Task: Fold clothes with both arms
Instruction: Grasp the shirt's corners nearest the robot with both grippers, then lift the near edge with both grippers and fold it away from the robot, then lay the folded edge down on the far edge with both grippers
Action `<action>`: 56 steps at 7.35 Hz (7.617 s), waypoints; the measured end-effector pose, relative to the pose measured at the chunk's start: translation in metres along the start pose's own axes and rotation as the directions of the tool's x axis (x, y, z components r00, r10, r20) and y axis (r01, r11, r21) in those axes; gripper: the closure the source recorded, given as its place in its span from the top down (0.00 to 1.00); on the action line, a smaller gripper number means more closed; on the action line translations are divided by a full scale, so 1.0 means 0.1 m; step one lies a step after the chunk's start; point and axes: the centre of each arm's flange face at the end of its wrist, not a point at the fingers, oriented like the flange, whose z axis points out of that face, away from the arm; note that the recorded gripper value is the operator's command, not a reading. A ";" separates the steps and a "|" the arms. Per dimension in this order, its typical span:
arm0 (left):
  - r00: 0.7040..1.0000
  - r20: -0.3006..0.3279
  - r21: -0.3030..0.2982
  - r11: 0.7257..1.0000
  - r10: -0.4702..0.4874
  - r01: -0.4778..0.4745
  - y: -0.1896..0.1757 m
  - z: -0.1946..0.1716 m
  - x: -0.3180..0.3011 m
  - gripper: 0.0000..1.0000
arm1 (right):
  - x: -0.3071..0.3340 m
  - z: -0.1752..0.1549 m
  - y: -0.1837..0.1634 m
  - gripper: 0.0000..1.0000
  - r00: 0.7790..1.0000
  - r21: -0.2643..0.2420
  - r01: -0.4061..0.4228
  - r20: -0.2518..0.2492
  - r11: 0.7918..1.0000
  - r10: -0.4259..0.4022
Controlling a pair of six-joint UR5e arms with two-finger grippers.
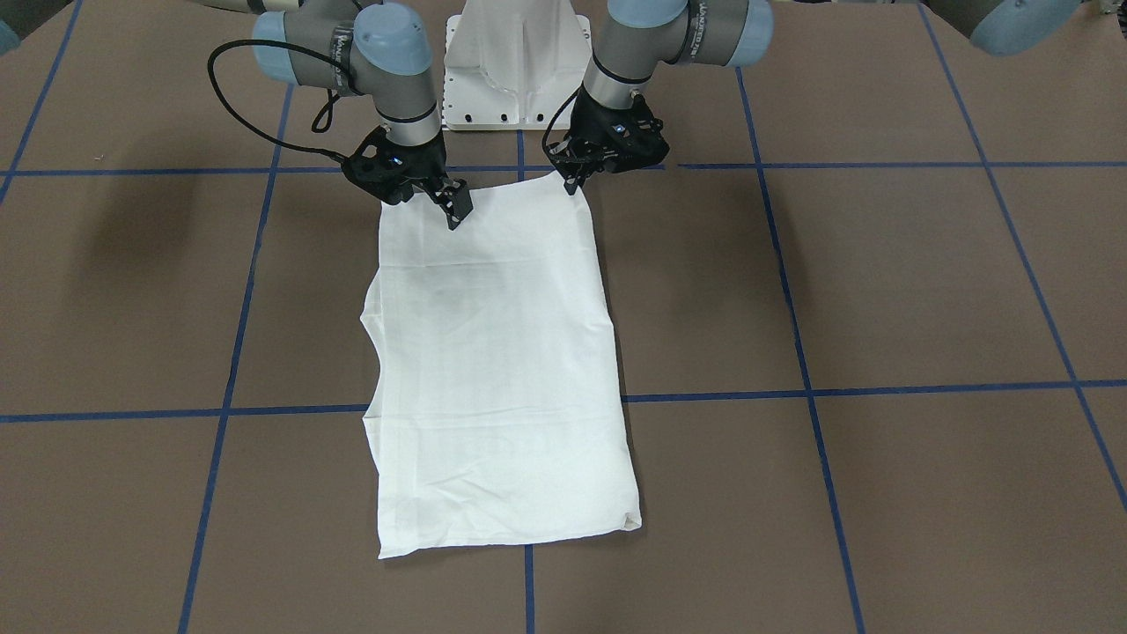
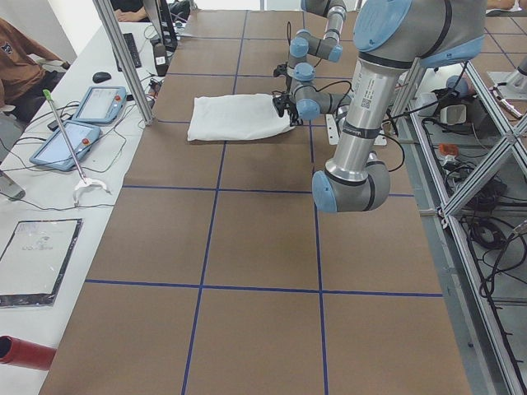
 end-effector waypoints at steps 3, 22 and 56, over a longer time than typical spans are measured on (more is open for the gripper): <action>1.000 -0.001 0.000 1.000 0.000 0.000 0.00 0.00 0.00 0.00 | 0.09 -0.04 0.05 1.00 0.999 0.007 0.001 -0.033 1.000 -0.001; 1.000 -0.003 -0.020 1.000 0.001 -0.001 0.06 -0.20 0.02 0.00 | 0.04 -0.35 0.00 0.00 1.000 -0.011 -0.006 0.024 1.000 0.006; 0.998 -0.005 0.079 0.995 -0.056 0.056 -2.28 -0.35 0.38 0.00 | -1.65 -0.56 -1.63 0.00 0.991 0.023 0.065 0.113 0.998 -0.067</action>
